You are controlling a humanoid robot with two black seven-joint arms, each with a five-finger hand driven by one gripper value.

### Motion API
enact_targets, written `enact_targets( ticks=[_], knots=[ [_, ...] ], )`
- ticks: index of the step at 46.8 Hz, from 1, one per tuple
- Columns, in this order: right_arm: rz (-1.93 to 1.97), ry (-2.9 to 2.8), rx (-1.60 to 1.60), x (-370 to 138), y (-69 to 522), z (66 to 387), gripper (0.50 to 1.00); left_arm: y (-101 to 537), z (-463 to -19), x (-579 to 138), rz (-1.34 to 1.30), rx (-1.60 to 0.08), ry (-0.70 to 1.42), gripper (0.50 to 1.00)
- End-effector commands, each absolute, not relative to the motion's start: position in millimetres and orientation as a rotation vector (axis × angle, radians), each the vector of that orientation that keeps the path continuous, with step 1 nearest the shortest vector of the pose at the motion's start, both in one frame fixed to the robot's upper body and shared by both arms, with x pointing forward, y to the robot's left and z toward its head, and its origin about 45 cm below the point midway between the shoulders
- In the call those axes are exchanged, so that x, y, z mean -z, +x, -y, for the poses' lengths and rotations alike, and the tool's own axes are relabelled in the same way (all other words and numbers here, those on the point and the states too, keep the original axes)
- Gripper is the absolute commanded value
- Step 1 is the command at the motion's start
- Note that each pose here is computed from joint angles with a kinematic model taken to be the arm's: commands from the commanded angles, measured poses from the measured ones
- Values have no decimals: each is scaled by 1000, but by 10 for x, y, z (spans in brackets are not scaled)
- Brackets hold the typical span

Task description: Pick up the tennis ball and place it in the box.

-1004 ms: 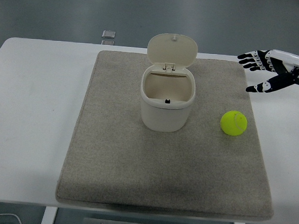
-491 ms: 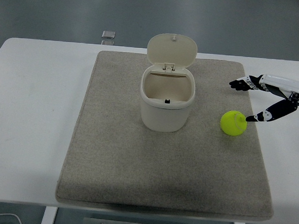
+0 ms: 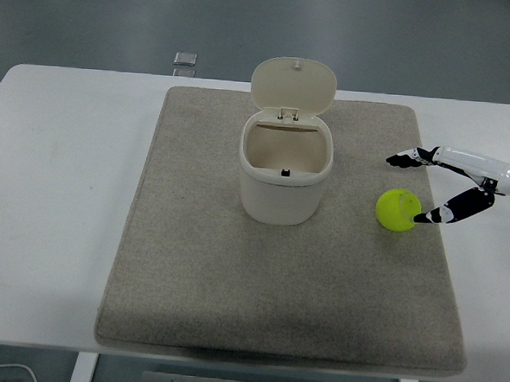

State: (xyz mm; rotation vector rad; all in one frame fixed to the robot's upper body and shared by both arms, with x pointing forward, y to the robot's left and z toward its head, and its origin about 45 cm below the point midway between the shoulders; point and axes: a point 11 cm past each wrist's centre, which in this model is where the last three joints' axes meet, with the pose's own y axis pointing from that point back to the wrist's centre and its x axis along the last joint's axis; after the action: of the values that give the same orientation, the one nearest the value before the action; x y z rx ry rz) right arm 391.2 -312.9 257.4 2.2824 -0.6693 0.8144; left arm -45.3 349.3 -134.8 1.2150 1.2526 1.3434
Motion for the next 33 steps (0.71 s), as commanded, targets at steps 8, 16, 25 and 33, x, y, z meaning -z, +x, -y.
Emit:
enact_targets(
  ticks=[8,16,25,33],
  knots=[
    [626,2231,-870,-2416,3846,3142,915,-452,-3493,1348,-1253,-1344,1214,992],
    [635,2211,-890,-2361,3826,3161,915,-452,-3493,1348,-1253,-1344,1214,992],
    [639,2210,-891,-2340,3820,3156,913,-452,-3493,1348,-1253,-1344,1214,992],
    [631,2227,-877,-2241,3793,3070,911,-452,-3493,1348,-1253,-1344,1214,992]
  ],
)
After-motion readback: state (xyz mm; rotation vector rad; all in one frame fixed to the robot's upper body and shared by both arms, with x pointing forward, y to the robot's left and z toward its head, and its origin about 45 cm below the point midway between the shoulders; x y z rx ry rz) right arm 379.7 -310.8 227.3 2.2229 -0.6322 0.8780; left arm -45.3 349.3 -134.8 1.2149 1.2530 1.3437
